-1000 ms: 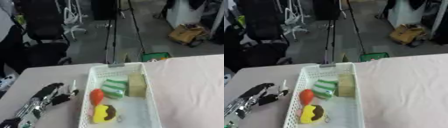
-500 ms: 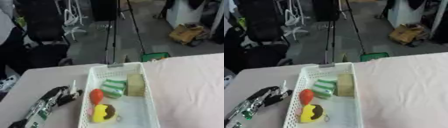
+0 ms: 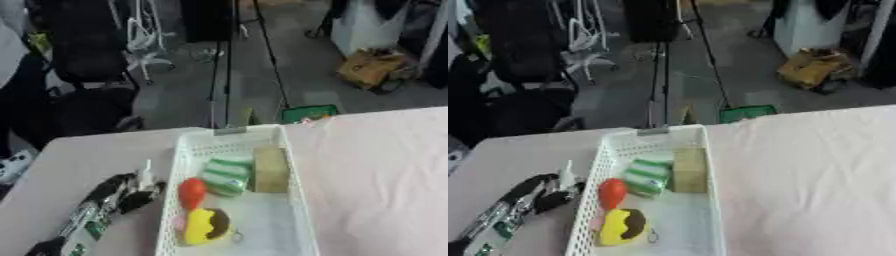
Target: Pick up objects on the table and place them in the box.
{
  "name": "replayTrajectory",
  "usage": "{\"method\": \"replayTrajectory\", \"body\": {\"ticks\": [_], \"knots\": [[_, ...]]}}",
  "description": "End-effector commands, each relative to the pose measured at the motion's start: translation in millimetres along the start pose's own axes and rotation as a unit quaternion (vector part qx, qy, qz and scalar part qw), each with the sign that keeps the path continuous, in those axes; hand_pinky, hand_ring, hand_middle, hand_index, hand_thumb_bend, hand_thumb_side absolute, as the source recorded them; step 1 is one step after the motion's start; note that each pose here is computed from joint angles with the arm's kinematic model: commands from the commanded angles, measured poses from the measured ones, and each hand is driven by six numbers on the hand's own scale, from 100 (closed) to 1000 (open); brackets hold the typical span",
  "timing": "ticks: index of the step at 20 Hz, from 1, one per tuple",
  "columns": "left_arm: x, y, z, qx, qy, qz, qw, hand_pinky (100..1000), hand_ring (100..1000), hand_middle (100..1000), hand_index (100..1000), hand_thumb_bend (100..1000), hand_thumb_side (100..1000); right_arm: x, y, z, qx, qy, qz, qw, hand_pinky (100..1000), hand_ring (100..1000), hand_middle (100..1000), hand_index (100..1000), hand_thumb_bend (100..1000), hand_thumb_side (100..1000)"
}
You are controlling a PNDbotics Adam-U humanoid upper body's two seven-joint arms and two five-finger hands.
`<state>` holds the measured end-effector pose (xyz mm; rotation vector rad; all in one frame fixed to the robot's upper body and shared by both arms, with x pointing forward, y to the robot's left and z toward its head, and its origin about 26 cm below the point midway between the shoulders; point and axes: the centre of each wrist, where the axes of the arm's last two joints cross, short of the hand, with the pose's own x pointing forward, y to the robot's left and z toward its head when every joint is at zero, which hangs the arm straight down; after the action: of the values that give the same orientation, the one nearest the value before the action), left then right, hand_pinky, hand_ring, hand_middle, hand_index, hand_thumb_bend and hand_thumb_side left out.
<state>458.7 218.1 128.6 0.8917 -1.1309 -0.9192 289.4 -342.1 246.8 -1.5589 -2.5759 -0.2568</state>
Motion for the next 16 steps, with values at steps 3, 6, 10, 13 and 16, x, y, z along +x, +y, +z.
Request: {"method": "replayTrajectory", "body": {"ticks": [3, 6, 10, 13, 16], "knots": [[0.6, 13.8, -2.3, 0.057, 0.001, -0.013, 0.998, 1000, 926, 884, 1000, 539, 891, 2.7, -2.0, -7.0, -0.008, -0.012, -0.002, 1.0, 837, 908, 829, 806, 100, 1000], [1.0, 14.8, -2.9, 0.069, 0.0, -0.026, 0.997, 1000, 917, 870, 991, 490, 875, 2.8, -2.0, -6.8, -0.008, -0.011, -0.003, 1.0, 837, 908, 829, 806, 100, 1000], [0.8, 14.3, -3.8, 0.069, 0.003, -0.03, 0.997, 1000, 913, 864, 974, 467, 887, 2.6, -2.1, -6.3, -0.008, -0.01, -0.003, 1.0, 837, 908, 829, 806, 100, 1000], [0.2, 13.0, -4.7, 0.066, 0.006, -0.028, 0.997, 1000, 906, 856, 952, 439, 888, 2.5, -2.2, -6.2, -0.008, -0.01, -0.002, 1.0, 837, 908, 829, 806, 100, 1000], [0.4, 12.4, -5.1, 0.066, 0.006, -0.028, 0.997, 1000, 894, 843, 910, 407, 894, 2.6, -2.2, -6.1, -0.008, -0.009, -0.002, 1.0, 838, 909, 828, 806, 100, 1000]]}}
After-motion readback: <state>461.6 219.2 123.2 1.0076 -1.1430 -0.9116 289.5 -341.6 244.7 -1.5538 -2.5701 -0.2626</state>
